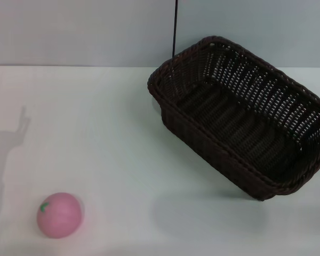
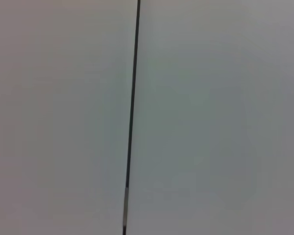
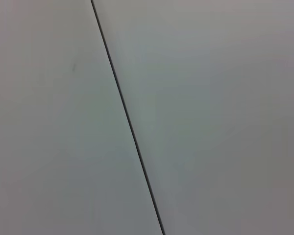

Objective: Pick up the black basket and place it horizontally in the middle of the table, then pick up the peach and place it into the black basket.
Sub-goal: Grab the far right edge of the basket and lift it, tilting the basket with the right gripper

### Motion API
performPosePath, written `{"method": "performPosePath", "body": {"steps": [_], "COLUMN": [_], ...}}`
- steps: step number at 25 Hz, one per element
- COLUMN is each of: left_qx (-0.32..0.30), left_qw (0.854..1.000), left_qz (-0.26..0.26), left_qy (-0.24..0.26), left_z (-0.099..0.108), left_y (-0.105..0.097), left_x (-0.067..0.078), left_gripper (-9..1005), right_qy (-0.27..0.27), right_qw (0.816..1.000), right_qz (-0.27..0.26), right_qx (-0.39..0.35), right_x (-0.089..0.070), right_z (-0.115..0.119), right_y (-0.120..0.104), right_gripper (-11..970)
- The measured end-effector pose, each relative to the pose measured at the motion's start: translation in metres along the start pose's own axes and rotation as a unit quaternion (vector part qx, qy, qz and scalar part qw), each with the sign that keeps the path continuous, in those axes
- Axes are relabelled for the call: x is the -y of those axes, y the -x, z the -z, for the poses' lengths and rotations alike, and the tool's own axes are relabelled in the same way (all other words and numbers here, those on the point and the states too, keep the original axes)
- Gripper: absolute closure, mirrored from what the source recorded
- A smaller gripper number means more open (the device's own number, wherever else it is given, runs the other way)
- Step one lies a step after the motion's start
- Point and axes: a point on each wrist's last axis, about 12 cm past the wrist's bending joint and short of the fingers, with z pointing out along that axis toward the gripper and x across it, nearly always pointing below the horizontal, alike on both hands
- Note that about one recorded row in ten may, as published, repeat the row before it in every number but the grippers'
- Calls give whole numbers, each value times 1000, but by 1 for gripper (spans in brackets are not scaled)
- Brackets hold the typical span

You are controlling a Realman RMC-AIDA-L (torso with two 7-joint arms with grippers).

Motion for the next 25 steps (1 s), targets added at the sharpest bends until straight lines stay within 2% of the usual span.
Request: {"method": "performPosePath", "body": {"steps": [8, 13, 15, 16, 17, 20, 21, 22, 25], "left_qx": [-13, -20, -18, -18, -17, -17, -18, -18, -17], "left_qw": [1000, 1000, 1000, 1000, 1000, 1000, 1000, 1000, 1000], "left_qz": [4, 6, 6, 6, 6, 8, 11, 11, 9], "left_qy": [4, 5, 5, 5, 5, 4, 3, 3, -7], "left_z": [7, 8, 8, 8, 8, 9, 9, 9, 5], "left_y": [-3, -5, -4, -4, -4, -4, -4, -4, -3], "left_x": [-2, -3, -4, -4, -5, -5, -6, -6, -7], "left_gripper": [157, 158, 158, 158, 159, 159, 159, 159, 160], "right_qy": [1, 26, 45, 71, 71, 126, 171, 171, 232], "right_qw": [1000, 1000, 999, 997, 997, 991, 983, 983, 964], "right_qz": [-2, 16, 23, 16, 16, 14, 8, 8, -12], "right_qx": [-3, -4, -6, -12, -12, -34, -65, -65, -128], "right_x": [0, 1, 5, 14, 14, 27, 34, 34, 38], "right_z": [-1, -2, -2, -3, -3, -11, -19, -19, -35], "right_y": [-1, 2, 6, 13, 13, 26, 38, 38, 56], "right_gripper": [301, 305, 307, 307, 308, 311, 311, 312, 314]}}
